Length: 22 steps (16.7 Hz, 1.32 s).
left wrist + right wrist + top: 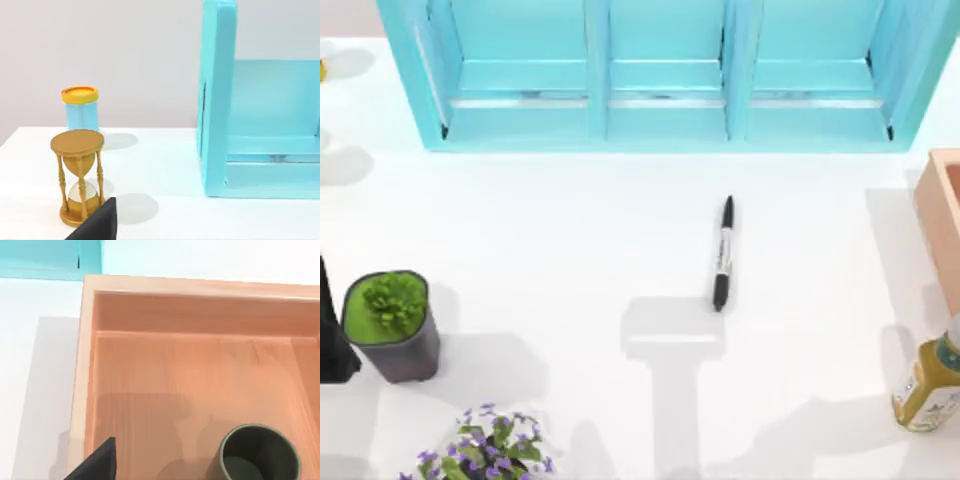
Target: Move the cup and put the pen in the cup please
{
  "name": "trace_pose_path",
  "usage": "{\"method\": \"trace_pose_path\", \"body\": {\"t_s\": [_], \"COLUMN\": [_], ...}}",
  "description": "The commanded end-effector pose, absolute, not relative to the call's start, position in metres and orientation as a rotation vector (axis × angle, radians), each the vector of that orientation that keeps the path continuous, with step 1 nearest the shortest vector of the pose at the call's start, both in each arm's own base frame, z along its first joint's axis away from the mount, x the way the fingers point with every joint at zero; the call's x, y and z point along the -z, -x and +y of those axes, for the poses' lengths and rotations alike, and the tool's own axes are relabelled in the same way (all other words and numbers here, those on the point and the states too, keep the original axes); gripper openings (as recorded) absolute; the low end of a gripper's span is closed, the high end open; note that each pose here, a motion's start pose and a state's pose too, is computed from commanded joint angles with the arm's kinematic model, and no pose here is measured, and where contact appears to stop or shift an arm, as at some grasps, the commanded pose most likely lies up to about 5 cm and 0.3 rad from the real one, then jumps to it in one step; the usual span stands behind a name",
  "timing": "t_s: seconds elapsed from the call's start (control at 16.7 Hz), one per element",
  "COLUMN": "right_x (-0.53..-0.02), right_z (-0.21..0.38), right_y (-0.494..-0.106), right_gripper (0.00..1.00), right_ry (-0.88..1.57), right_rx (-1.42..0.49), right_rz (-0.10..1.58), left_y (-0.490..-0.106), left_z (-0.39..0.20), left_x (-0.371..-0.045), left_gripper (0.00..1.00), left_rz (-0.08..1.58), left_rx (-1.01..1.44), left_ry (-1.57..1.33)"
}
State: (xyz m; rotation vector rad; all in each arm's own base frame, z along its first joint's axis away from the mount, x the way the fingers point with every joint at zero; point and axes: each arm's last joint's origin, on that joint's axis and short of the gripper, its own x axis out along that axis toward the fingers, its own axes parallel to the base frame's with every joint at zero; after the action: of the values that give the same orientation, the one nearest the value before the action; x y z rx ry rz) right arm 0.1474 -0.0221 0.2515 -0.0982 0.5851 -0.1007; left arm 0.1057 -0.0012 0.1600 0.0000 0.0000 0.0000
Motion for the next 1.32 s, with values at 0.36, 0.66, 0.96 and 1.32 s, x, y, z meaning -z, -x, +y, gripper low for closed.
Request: {"method": "trace_pose_path", "body": {"t_s": [0.36,0.66,0.96,1.32], "right_x": [-0.277,-0.261,-0.250,-0.244], "right_z": [-0.064,-0.105,-0.124,-0.123], "right_y": [-0.237,-0.297,-0.317,-0.318], "right_gripper": [1.00,1.00,1.00,1.00], "right_ry": [0.084,0.024,-0.011,-0.010], "right_rx": [0.093,0.040,0.008,0.006], "right_rz": [1.124,1.448,1.571,1.573], "left_y": [-0.106,-0.106,-0.106,-0.106], "left_z": [-0.001,-0.001,-0.001,-0.001], "left_x": [-0.160,-0.160,-0.160,-0.160], "left_gripper": [1.00,1.00,1.00,1.00], "left_rz": [0.000,0.000,0.000,0.000], "left_rx": [0.000,0.000,0.000,0.000], "left_ry": [0.000,0.000,0.000,0.000]}}
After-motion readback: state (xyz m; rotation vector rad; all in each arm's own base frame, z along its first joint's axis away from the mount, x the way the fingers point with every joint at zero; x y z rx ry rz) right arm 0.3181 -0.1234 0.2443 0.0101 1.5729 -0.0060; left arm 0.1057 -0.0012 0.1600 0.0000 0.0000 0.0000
